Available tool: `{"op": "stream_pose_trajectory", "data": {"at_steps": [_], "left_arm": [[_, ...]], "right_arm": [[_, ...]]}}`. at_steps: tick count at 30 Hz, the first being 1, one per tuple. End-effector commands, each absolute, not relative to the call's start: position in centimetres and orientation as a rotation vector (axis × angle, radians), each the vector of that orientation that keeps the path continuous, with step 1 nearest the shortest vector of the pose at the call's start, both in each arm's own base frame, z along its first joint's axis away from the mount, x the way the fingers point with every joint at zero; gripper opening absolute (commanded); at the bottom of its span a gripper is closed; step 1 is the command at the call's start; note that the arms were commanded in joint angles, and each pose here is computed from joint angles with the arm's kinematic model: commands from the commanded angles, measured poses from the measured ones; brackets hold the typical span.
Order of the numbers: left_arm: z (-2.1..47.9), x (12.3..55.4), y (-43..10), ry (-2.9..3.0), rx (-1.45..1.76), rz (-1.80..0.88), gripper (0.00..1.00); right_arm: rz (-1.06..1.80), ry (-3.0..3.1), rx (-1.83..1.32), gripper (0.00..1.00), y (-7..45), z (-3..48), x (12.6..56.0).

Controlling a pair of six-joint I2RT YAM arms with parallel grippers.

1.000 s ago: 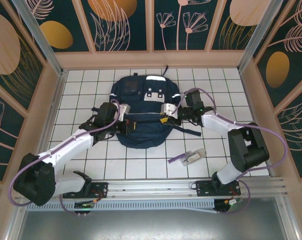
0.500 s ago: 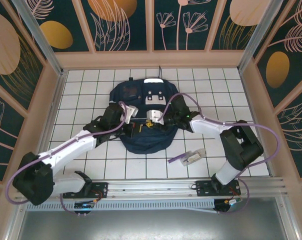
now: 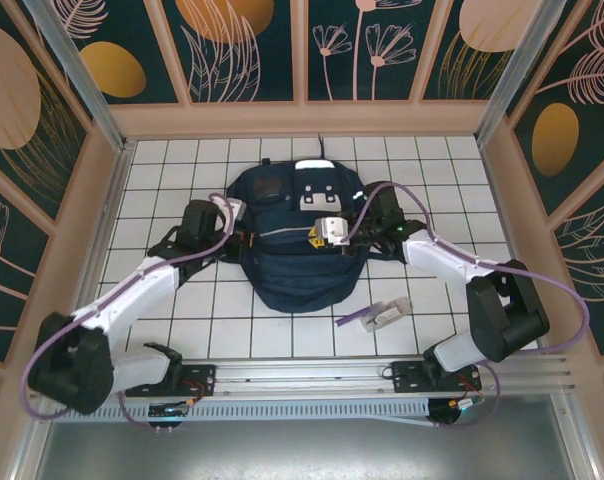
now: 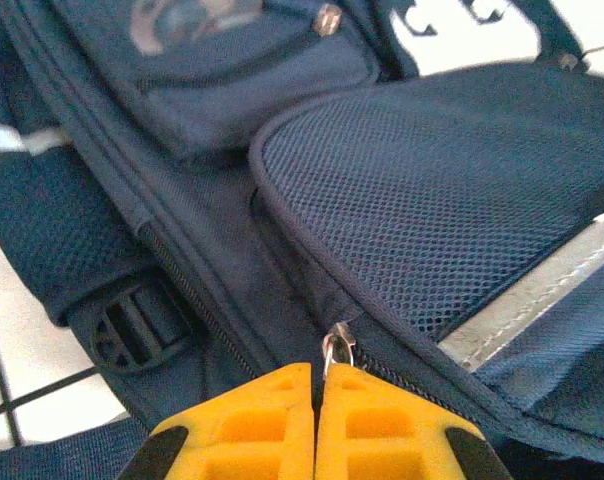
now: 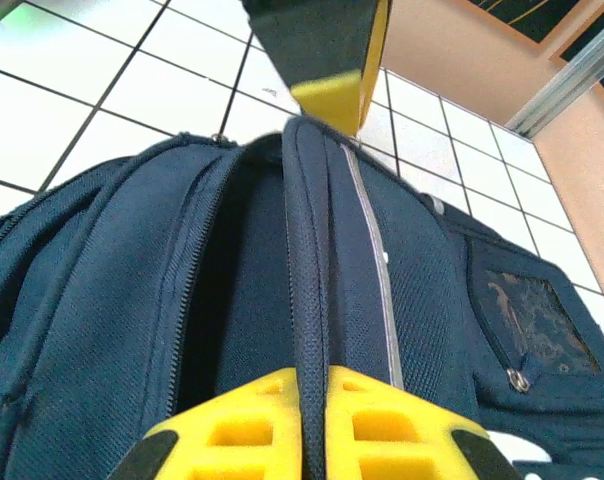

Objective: Pack the student bag

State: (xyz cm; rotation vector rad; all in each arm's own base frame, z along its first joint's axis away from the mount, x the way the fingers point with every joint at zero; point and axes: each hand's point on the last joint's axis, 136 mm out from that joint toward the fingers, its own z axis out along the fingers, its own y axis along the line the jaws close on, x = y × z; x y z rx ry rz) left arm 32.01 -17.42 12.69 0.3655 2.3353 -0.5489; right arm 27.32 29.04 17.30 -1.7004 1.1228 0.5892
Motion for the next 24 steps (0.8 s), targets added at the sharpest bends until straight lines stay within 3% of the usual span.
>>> {"op": "stream_pose_trajectory", "data": {"at_steps": [1,5,9,14,15,16,17,20,24], "left_arm": [[8.1,35.5,-9.4,2.445,0.146,-0.153,0.0],[8.1,37.7,-10.2,2.476,0.104,-0.207,0.04],[9.5,38.4,-12.1,2.502,0.192,-0.301,0.49],[16.0,35.5,-15.9,2.191,0.588,-0.511,0.67],[17.2,33.8,-16.9,2.085,0.722,-0.552,0.74],[18.1,32.3,-17.7,1.987,0.828,-0.586,0.94],[19.0,30.8,-18.2,1.877,0.915,-0.591,0.99],[20.8,29.2,-18.7,1.662,0.987,-0.497,0.99],[19.8,29.7,-20.3,1.618,1.152,-0.352,0.99]], "right_arm": [[0.65,1.1,-1.675,0.0,27.6,19.6,26.4],[0.687,1.086,-1.64,0.0,27.9,20.7,26.6],[0.691,1.097,-1.573,0.0,28.1,21.9,27.6],[0.703,1.106,-1.55,0.0,27.6,22.4,28.4],[0.712,1.102,-1.551,0.0,27.6,22.4,28.3],[0.719,1.101,-1.553,0.0,27.6,22.4,28.3],[0.728,1.092,-1.558,0.0,27.7,22.5,28.2],[0.776,1.072,-1.573,0.0,28.0,22.7,27.7],[0.831,1.061,-1.601,0.0,28.7,22.8,27.1]]}}
